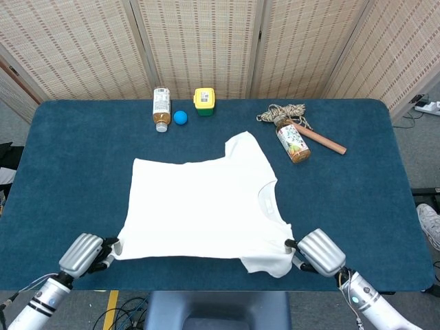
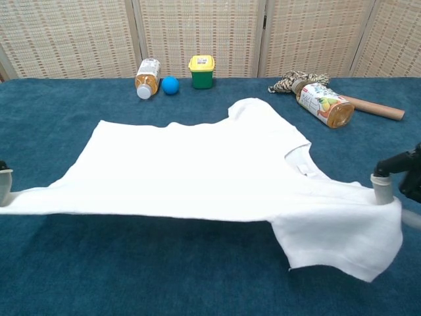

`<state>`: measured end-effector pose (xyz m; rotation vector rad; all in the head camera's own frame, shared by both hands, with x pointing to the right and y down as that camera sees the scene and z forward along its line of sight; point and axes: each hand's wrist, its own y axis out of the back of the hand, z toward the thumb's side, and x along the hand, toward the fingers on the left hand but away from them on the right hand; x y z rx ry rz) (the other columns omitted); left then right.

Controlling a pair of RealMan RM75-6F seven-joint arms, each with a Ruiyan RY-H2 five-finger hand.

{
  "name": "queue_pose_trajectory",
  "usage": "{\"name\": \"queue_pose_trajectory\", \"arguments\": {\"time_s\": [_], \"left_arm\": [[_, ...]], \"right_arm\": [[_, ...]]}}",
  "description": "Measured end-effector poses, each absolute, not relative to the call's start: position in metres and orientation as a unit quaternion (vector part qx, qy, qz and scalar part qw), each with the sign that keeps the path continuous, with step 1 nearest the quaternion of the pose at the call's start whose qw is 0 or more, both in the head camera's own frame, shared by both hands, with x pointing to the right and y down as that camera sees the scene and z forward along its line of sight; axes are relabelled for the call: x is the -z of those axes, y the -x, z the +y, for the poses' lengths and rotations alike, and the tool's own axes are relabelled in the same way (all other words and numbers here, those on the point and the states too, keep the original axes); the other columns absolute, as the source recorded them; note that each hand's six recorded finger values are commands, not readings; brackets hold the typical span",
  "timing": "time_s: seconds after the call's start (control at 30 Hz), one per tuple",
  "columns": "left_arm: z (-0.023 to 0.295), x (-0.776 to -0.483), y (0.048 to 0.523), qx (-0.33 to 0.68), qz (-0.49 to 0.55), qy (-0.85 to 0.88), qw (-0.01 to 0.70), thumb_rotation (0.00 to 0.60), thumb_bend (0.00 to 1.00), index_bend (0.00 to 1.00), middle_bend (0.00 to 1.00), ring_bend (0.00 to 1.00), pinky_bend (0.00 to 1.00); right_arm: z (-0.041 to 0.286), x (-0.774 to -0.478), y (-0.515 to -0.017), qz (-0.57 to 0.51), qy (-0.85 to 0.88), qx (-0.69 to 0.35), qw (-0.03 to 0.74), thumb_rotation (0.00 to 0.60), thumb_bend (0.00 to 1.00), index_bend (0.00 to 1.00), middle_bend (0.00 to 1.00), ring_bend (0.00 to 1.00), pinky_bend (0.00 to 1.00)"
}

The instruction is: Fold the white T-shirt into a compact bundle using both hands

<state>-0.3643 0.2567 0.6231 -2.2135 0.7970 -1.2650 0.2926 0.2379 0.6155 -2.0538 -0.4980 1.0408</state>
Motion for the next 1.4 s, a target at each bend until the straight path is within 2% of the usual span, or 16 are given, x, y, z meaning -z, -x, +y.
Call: {"name": "queue_pose_trajectory", "arguments": {"time_s": [0.3, 0.97, 1.17, 1.4], "left_arm": [[0.287, -0.595, 0.375, 0.468, 0.292, 0.806, 0.214, 0.600, 0.58, 0.66, 0.98, 0.88, 0.98], [0.341, -0.554, 0.393, 0.495, 0.277, 0.803, 0.182, 0.600, 0.58, 0.66, 0.98, 0.88, 0.98], [0.350, -0.551, 0.393, 0.499, 0.272, 0.805, 0.169, 0.600, 0.58, 0.66, 0.98, 0.88, 0.98], [0.345, -0.564, 0.389, 0.500, 0.259, 0.809, 0.170, 0.600, 0.58, 0.65, 0.98, 0.88, 0.98]], "right_arm": [[0.257, -0.584, -0.314, -0.208, 0.806, -0.414, 0.369, 0.600, 0.55, 0.75, 0.95, 0.99, 1.00], [0.300, -0.545, -0.347, -0.193, 0.826, -0.423, 0.318, 0.600, 0.57, 0.82, 0.97, 1.00, 1.00], [0.310, -0.538, -0.354, -0.196, 0.827, -0.426, 0.309, 0.600, 0.58, 0.82, 0.98, 1.00, 1.00], [0.311, -0.547, -0.354, -0.195, 0.820, -0.438, 0.312, 0.600, 0.58, 0.82, 0.98, 1.00, 1.00]]}}
